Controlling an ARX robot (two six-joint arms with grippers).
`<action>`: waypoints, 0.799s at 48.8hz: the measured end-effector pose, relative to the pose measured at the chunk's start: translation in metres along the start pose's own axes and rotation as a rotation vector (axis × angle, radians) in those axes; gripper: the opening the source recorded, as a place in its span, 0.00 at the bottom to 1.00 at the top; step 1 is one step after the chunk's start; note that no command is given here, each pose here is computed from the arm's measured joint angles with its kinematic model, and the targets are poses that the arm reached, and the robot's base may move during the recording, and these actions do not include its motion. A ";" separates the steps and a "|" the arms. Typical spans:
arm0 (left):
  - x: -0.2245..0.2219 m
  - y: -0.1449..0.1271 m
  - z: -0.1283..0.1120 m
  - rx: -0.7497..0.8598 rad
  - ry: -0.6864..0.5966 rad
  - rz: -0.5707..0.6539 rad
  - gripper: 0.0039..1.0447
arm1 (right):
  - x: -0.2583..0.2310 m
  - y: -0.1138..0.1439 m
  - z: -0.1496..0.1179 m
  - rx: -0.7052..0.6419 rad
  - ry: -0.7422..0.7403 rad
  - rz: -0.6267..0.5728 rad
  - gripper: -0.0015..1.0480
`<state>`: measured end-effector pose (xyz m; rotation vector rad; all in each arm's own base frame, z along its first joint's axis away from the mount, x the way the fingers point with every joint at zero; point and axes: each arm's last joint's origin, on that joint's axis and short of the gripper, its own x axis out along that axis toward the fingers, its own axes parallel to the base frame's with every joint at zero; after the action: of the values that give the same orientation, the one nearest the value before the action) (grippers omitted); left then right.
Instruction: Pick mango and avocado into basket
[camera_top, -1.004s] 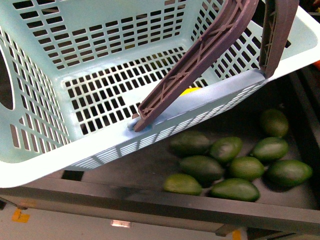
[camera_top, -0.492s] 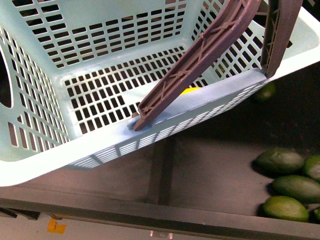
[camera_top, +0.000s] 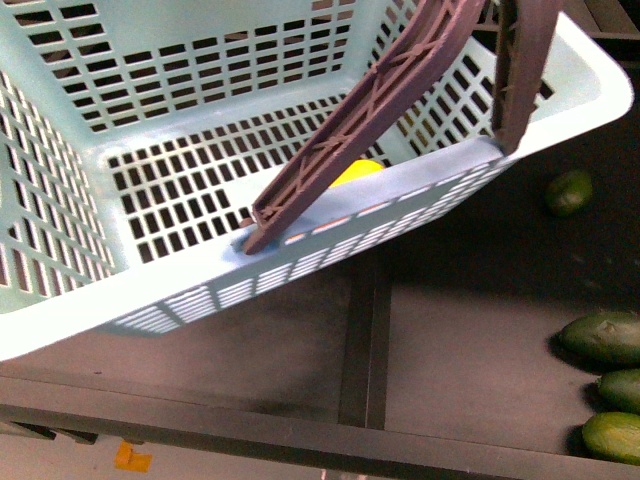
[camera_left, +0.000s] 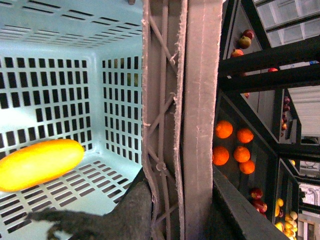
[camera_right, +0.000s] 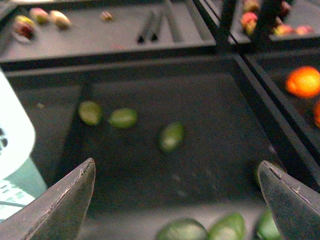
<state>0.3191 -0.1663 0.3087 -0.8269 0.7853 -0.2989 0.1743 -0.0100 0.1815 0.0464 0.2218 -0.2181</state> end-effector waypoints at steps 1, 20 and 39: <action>0.000 0.000 -0.001 -0.001 0.003 -0.002 0.19 | 0.003 -0.003 0.002 0.001 0.028 -0.021 0.92; 0.001 -0.003 -0.005 -0.007 0.027 -0.017 0.19 | 0.101 -0.081 -0.011 -0.206 0.106 -0.060 0.92; 0.001 -0.003 -0.004 -0.001 0.019 -0.012 0.19 | 0.191 -0.068 -0.117 -0.674 0.489 0.351 0.92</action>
<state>0.3167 -0.1708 0.3088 -0.8307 0.7986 -0.3170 0.3168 -0.1082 0.0234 -0.5327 0.7564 0.2314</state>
